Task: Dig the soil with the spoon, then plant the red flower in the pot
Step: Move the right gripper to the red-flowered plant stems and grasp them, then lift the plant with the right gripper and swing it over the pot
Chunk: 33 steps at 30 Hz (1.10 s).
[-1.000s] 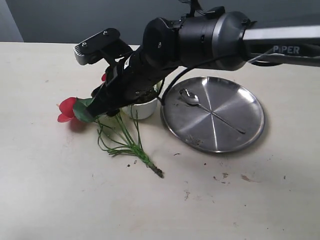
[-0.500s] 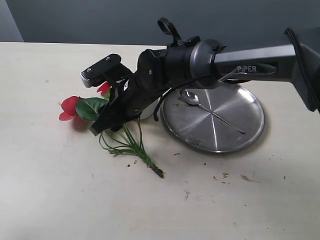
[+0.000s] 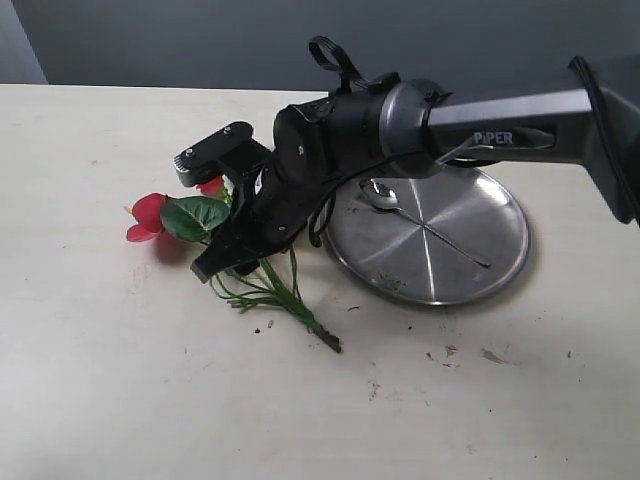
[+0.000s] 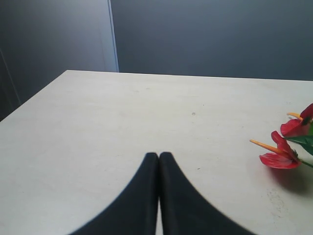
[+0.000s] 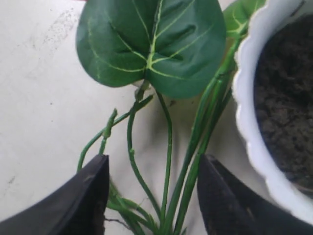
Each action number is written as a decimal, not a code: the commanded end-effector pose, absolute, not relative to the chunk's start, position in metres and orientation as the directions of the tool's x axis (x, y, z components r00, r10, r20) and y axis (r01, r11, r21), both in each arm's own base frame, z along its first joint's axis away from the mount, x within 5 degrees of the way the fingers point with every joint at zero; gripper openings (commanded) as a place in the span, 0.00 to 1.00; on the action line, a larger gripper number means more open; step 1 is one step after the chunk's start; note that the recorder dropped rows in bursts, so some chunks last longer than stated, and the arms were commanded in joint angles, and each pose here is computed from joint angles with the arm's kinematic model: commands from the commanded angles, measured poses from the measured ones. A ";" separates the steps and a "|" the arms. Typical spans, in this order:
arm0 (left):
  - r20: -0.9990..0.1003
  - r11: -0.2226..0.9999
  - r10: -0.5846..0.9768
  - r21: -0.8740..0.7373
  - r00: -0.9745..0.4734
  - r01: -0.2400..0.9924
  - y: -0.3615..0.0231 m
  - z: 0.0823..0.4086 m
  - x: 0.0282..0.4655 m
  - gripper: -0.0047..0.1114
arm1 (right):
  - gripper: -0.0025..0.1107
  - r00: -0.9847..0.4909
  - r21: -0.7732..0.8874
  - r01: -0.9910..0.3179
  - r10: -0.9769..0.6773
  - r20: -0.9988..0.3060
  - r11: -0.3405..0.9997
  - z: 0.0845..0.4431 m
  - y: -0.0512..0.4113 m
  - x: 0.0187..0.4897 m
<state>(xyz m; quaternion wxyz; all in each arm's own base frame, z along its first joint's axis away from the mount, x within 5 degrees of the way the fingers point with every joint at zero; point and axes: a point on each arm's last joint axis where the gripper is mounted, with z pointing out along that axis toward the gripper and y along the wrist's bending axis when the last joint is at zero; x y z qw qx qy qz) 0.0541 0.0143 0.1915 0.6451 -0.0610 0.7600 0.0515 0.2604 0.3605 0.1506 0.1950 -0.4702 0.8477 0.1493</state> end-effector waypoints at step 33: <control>-0.988 0.988 -0.026 -0.001 -0.155 -0.156 0.014 0.191 0.054 0.04 | 0.07 -0.494 0.070 -0.856 -0.768 -0.408 0.513 0.123 0.360 0.261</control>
